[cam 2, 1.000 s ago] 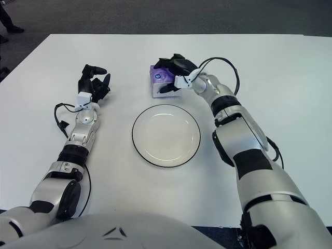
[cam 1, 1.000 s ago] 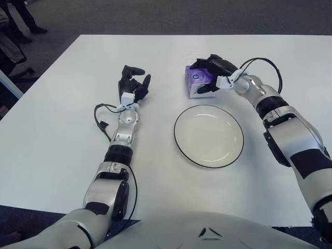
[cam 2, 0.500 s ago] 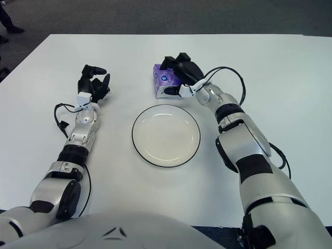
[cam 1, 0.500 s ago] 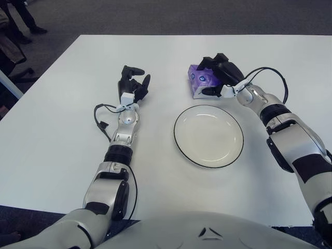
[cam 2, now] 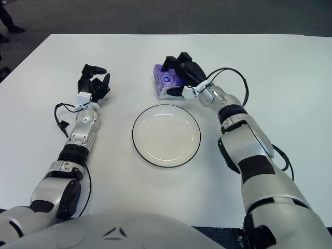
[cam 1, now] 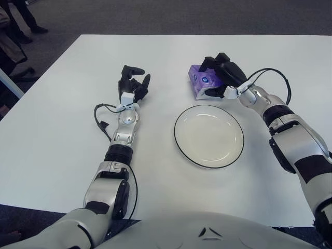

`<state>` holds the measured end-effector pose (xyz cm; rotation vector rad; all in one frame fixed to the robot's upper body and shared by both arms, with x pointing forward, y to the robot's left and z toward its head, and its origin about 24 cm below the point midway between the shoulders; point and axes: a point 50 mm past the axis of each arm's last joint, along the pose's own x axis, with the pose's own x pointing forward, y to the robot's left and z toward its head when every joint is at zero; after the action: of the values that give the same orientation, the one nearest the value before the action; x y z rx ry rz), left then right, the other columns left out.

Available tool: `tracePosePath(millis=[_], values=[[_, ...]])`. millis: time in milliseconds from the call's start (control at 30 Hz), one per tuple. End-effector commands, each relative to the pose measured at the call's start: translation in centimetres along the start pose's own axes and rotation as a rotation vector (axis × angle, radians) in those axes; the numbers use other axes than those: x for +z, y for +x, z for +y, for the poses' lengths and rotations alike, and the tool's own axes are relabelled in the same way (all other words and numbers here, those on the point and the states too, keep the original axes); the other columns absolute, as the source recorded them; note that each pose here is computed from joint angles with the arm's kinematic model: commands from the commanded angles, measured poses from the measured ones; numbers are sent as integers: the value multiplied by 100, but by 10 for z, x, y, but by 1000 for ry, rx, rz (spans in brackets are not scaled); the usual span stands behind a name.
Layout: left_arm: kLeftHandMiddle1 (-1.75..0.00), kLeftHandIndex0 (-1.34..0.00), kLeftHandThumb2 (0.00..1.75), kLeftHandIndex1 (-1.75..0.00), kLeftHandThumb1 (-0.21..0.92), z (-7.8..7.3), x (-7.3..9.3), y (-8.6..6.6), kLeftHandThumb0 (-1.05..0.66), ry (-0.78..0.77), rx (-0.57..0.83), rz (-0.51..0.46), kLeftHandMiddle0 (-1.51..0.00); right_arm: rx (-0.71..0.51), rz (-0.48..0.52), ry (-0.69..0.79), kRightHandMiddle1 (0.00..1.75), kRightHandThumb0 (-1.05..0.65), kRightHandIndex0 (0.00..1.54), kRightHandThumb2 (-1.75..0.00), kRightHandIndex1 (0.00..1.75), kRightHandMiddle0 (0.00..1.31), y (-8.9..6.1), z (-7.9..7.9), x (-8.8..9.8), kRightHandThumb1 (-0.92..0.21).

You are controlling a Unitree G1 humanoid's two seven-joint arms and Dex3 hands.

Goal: Put the tissue paper into the plate.

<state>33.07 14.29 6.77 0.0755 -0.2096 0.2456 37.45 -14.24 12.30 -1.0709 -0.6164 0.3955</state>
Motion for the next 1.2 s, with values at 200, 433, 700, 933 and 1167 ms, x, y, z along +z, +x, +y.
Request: tracePosePath(millis=[200, 433, 700, 933, 1167], values=[[-175, -44, 34, -151, 90, 8, -42, -32, -36, 29, 14, 157, -85, -3, 30, 25, 175, 0, 60, -139, 175, 47, -9, 0, -7, -26], [-175, -44, 34, -151, 90, 9, -43, -31, -36, 29, 13, 157, -85, -62, -10, 47, 175, 0, 61, -140, 175, 47, -6, -16, -4, -25], [-175, -44, 33, -151, 90, 10, -43, -31, -36, 28, 14, 156, -85, -154, -99, 60, 175, 0, 63, -143, 175, 49, 0, -35, 6, -23], [-175, -44, 33, -151, 90, 12, -43, -30, -36, 28, 12, 155, -85, -224, -184, 106, 175, 0, 64, -143, 175, 49, 0, -54, 18, -22], [-175, -44, 32, -151, 91, 12, -44, -29, -36, 30, 11, 156, -85, -287, -281, 178, 175, 0, 61, -137, 175, 44, -5, -70, 31, -28]])
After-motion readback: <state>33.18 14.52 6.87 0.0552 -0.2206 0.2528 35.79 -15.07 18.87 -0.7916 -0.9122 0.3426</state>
